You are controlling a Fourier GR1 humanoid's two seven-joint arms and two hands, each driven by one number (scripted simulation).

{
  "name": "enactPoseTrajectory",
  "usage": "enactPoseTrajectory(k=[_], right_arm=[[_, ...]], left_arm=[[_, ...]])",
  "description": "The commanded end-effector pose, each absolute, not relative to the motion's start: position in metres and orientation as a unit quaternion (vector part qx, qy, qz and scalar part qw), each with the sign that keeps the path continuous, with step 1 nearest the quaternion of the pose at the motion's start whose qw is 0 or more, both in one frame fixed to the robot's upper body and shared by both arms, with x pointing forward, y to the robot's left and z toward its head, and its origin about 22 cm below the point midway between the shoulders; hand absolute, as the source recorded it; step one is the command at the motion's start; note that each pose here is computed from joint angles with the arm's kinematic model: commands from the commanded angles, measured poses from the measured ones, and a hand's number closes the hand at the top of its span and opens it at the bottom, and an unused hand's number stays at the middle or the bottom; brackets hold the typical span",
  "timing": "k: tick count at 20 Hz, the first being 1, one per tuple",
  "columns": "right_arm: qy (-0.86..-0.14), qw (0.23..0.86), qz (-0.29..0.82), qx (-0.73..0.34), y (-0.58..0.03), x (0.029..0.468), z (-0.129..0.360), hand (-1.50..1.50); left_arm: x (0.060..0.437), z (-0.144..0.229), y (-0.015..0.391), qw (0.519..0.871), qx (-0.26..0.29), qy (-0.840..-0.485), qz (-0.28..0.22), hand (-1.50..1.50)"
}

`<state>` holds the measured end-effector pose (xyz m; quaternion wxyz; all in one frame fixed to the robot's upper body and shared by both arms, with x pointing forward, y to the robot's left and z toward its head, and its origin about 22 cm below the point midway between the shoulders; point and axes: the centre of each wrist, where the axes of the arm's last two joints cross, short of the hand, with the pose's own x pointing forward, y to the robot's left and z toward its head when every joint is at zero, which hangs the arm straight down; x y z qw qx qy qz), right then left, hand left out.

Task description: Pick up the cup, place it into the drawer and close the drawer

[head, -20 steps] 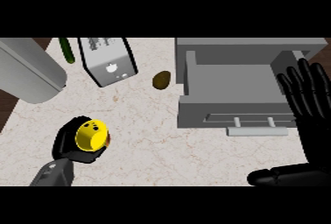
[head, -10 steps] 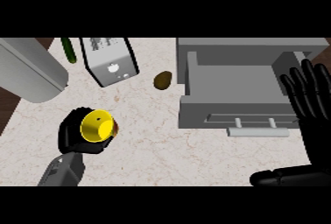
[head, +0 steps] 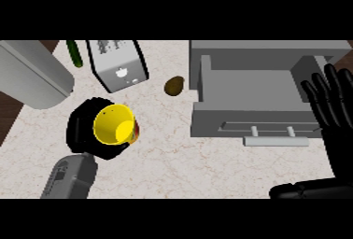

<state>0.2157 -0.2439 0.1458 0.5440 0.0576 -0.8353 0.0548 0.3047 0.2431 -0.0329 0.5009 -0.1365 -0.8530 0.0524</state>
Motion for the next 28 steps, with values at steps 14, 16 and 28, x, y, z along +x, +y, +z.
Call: enactPoseTrajectory(k=[14, 16, 28], right_arm=[[-0.839, 0.539, 0.057, 0.054, -0.247, 0.228, 0.145, -1.50], [-0.838, 0.539, 0.056, 0.055, -0.250, 0.221, 0.141, -1.50], [-0.836, 0.543, 0.057, 0.051, -0.251, 0.226, 0.134, -1.50]], left_arm=[[0.353, 0.130, 0.143, 0.485, -0.155, -0.861, 0.021, 1.50], [0.360, 0.142, 0.132, 0.475, -0.146, -0.868, 0.011, 1.50], [0.387, 0.172, 0.080, 0.504, -0.130, -0.854, -0.029, 1.50]])
